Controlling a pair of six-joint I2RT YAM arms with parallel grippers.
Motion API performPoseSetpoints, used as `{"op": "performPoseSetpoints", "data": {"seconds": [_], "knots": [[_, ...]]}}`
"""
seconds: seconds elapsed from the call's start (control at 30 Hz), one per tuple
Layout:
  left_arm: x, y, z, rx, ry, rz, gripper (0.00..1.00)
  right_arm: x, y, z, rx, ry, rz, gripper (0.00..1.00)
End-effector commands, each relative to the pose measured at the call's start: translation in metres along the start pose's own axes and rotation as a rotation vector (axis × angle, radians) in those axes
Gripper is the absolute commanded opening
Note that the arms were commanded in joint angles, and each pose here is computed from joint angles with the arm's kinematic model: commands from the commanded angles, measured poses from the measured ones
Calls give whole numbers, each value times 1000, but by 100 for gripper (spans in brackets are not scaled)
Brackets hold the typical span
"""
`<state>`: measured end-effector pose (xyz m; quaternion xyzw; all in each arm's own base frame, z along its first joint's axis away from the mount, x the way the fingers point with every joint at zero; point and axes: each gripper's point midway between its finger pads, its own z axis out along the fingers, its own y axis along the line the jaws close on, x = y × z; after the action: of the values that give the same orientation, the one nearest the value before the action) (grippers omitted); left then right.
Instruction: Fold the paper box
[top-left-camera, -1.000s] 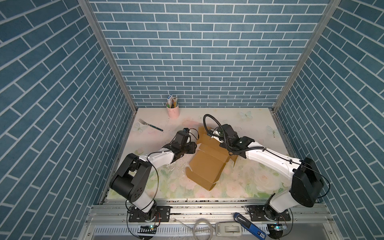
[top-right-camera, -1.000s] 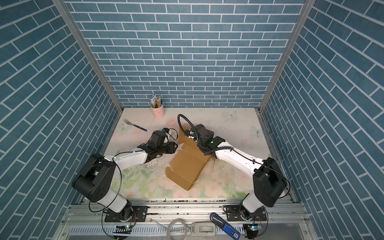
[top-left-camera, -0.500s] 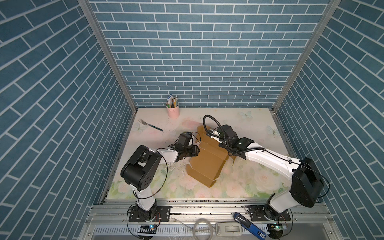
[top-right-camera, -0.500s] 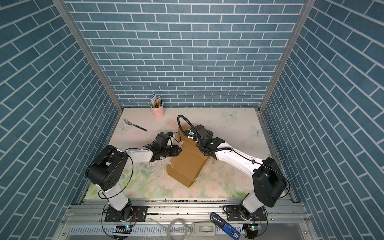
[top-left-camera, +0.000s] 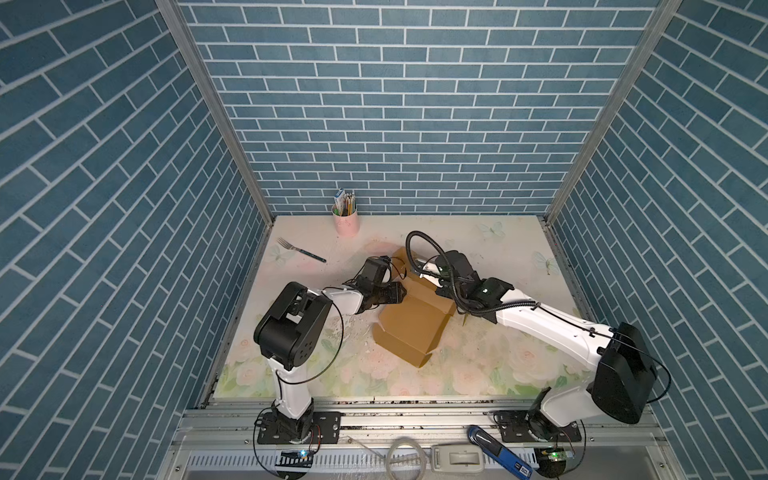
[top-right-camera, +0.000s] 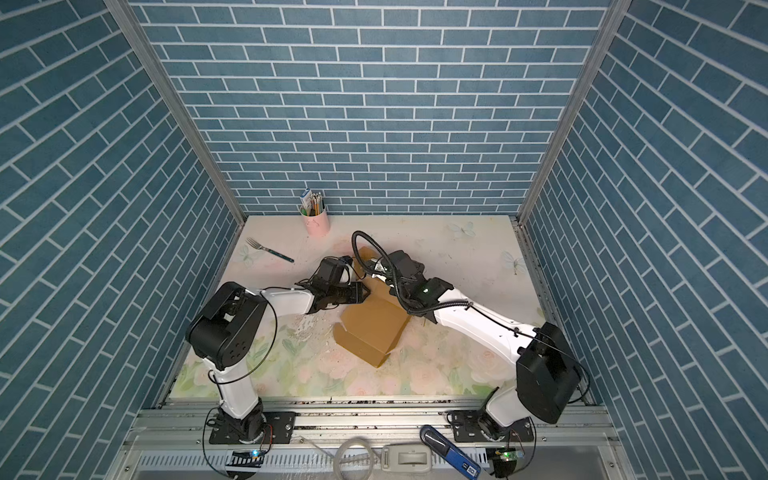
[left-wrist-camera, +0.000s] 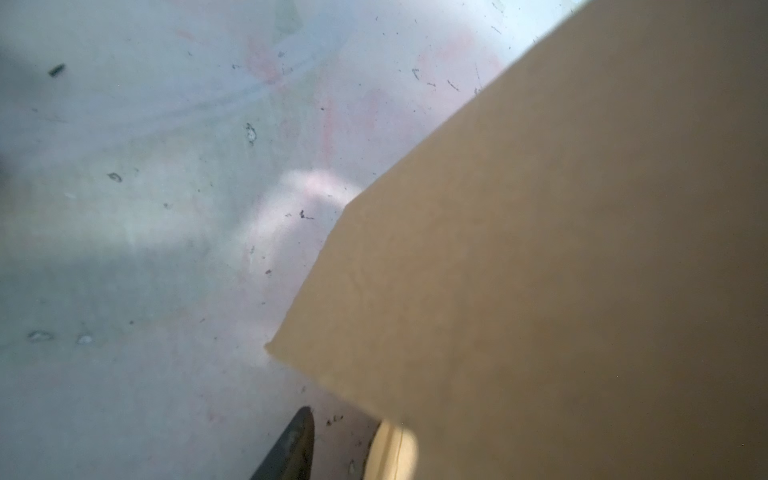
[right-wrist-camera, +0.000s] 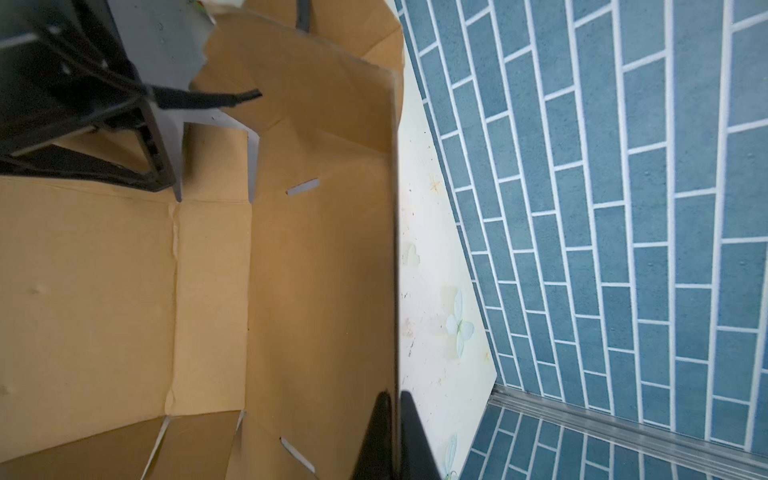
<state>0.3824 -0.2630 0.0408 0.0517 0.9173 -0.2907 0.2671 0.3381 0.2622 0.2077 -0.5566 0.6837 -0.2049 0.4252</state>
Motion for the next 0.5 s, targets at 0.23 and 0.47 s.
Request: {"op": "performPoseSetpoints", "data": {"seconds": [0.23, 0.47], "knots": [[-19, 10, -12, -40, -100, -37, 56, -21, -8, -31, -15, -123, 64, 7], [-28, -2, -14, 44, -141, -46, 57, -24, -4, -38, -42, -143, 81, 7]]}}
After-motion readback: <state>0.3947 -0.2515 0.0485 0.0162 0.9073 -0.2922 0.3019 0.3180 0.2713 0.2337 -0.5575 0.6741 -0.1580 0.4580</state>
